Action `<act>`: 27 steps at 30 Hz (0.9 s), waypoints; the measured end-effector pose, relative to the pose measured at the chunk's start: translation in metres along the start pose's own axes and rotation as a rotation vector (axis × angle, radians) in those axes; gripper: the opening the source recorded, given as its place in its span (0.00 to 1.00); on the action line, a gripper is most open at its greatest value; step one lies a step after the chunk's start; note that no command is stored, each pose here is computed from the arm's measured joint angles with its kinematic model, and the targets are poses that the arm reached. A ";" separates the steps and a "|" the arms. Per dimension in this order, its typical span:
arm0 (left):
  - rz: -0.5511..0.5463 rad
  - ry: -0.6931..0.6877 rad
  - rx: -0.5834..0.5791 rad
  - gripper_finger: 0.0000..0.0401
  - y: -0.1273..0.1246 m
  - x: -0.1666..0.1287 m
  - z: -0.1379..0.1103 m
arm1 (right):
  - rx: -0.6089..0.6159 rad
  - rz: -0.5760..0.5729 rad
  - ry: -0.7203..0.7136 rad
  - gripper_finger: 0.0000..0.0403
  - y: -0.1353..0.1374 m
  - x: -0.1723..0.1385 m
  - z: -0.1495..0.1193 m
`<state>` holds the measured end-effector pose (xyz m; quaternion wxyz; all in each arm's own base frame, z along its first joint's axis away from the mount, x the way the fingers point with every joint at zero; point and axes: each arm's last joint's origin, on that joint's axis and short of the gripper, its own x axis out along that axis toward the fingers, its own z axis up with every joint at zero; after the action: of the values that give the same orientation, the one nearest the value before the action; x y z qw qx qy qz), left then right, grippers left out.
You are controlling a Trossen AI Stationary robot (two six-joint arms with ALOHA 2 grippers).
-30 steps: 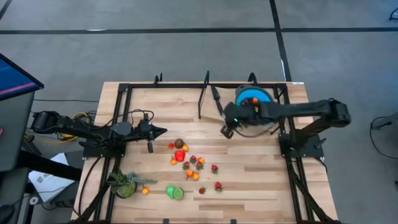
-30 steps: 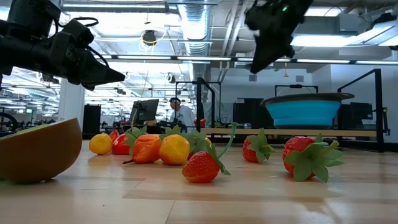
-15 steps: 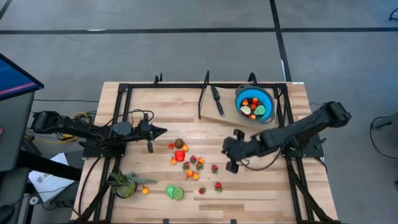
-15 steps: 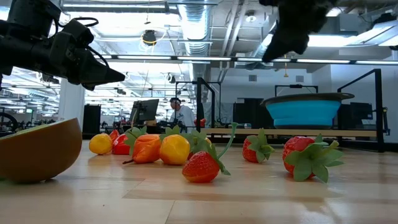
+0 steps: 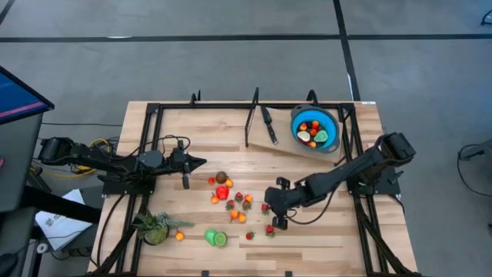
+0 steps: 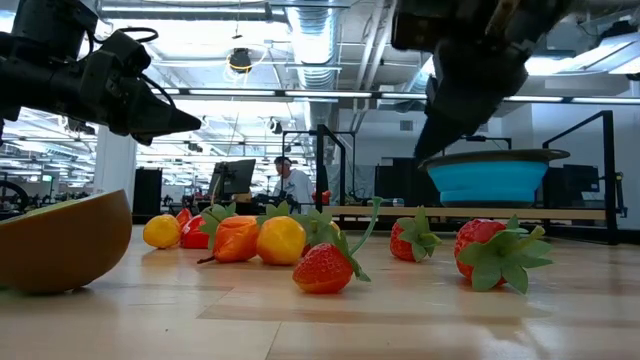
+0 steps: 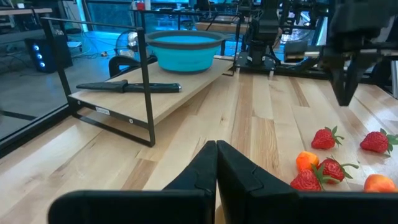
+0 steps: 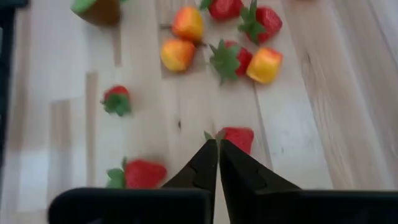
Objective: Pick & Place Fruit
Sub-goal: Put the red strawberry into the blue colander
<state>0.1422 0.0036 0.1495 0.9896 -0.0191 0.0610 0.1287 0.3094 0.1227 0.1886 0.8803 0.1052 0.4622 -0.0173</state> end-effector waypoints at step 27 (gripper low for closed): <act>0.000 -0.004 0.001 0.00 0.000 0.000 0.000 | -0.028 -0.055 0.070 0.79 -0.009 0.057 -0.013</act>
<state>0.1422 0.0036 0.1499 0.9898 -0.0183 0.0589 0.1286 0.3301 0.1207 0.1336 0.8641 0.0808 0.4957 -0.0314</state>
